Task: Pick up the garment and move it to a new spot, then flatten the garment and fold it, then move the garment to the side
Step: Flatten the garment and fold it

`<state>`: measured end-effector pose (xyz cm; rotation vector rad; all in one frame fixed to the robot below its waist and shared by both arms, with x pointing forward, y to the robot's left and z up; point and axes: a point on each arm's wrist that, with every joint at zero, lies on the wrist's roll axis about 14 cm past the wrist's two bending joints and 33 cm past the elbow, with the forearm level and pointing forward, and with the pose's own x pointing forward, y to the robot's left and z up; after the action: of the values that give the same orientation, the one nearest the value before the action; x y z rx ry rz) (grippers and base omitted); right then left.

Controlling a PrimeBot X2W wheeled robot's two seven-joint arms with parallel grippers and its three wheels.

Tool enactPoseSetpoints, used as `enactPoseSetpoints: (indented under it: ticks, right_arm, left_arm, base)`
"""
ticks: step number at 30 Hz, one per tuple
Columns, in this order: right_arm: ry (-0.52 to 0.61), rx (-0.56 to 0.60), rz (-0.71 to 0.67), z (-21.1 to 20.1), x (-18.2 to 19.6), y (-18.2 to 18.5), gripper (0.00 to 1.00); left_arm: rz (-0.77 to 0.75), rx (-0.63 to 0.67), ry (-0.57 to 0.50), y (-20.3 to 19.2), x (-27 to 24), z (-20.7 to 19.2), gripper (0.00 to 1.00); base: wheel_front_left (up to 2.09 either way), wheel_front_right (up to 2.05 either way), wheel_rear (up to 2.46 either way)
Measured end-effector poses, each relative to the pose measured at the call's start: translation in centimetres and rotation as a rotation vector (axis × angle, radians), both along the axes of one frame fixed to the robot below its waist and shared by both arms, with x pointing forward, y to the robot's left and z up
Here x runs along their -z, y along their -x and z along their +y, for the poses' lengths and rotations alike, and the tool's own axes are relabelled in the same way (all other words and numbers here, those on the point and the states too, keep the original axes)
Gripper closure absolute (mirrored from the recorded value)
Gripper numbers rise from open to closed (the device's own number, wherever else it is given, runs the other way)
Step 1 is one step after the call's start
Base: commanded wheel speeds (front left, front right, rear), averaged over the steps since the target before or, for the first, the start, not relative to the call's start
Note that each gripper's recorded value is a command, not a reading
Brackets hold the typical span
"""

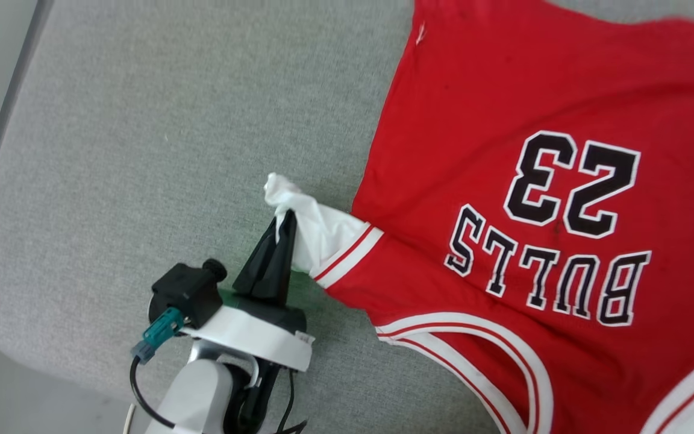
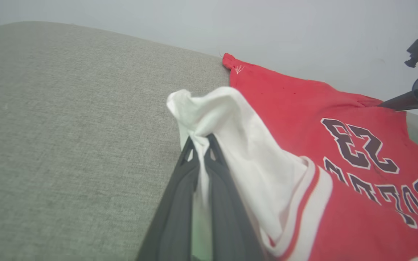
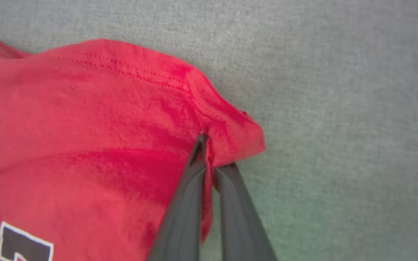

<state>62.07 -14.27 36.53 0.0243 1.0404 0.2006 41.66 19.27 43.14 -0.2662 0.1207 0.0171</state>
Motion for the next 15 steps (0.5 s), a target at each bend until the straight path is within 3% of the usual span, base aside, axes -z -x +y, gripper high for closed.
enactPoseSetpoints:
  ticks: [8, 15]
  right_arm:
    - [0.065, 0.007, -0.115, -3.6, -5.9, 3.0, 1.00]
    - [0.090, 0.083, -0.137, -8.9, -7.8, 10.4, 1.00]
  left_arm:
    - [-0.026, -0.030, -0.009, 2.2, -1.5, 0.9, 1.00]
    - [-0.041, -0.034, -0.015, 3.7, -2.3, 0.9, 1.00]
  base:
    - [0.00, 0.00, 0.00]
    - [0.00, 0.00, 0.00]
